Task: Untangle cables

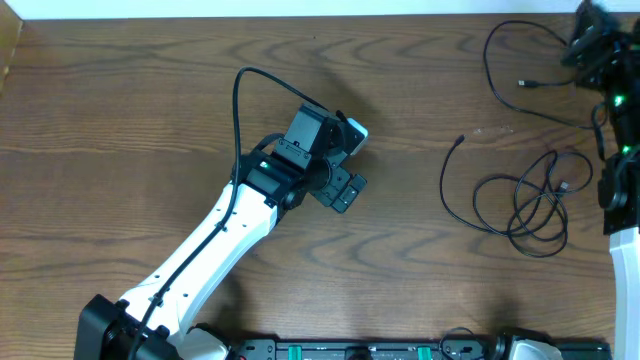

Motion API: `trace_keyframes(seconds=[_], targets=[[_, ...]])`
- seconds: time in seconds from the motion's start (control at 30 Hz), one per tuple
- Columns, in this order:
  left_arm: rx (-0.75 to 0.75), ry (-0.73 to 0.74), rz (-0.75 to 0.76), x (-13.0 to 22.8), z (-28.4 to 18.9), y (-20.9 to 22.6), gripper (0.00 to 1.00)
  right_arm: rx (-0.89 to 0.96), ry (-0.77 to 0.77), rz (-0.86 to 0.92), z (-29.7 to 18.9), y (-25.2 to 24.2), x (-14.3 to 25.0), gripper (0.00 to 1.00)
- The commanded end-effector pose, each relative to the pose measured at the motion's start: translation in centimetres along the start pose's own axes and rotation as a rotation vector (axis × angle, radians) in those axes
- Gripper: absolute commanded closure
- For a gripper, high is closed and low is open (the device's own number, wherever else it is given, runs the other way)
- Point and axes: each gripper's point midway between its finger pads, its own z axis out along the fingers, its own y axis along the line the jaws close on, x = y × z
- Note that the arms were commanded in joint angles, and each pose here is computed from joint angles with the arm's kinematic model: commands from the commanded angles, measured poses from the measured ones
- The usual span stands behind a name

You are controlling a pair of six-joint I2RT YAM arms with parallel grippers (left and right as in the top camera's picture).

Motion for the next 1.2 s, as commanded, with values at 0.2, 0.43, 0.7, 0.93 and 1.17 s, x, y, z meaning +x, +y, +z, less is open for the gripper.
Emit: trace_keyframes(seconds=[0.2,0.43,0.7,0.93,1.17], targets=[[-0.012,-0.007,0.001,-0.4,-0.2,0.3,0.02,-0.044,0.090,-0.121,-3.3,1.9,2.9,0.10],[-0.012,-0.007,0.001,-0.4,-0.2,0.3,0.02,-0.077,0.070,-0.129,-8.4,2.4,6.4,0.08],[-0.012,-0.007,0.001,-0.4,-0.2,0.3,0.02,-0.080,0.055,-0.131,-14.5,1.4,11.7,0.05],[-0.012,-0.007,0.001,-0.4,-0.2,0.3,0.01,-0.135,-0.233,-0.202,-21.5,3.7,5.6,0.02],[-0.012,-0.007,0.001,-0.4,-0.2,0.3,0.02,-0.168,-0.352,-0.215,-26.9,4.8,3.9,0.02]])
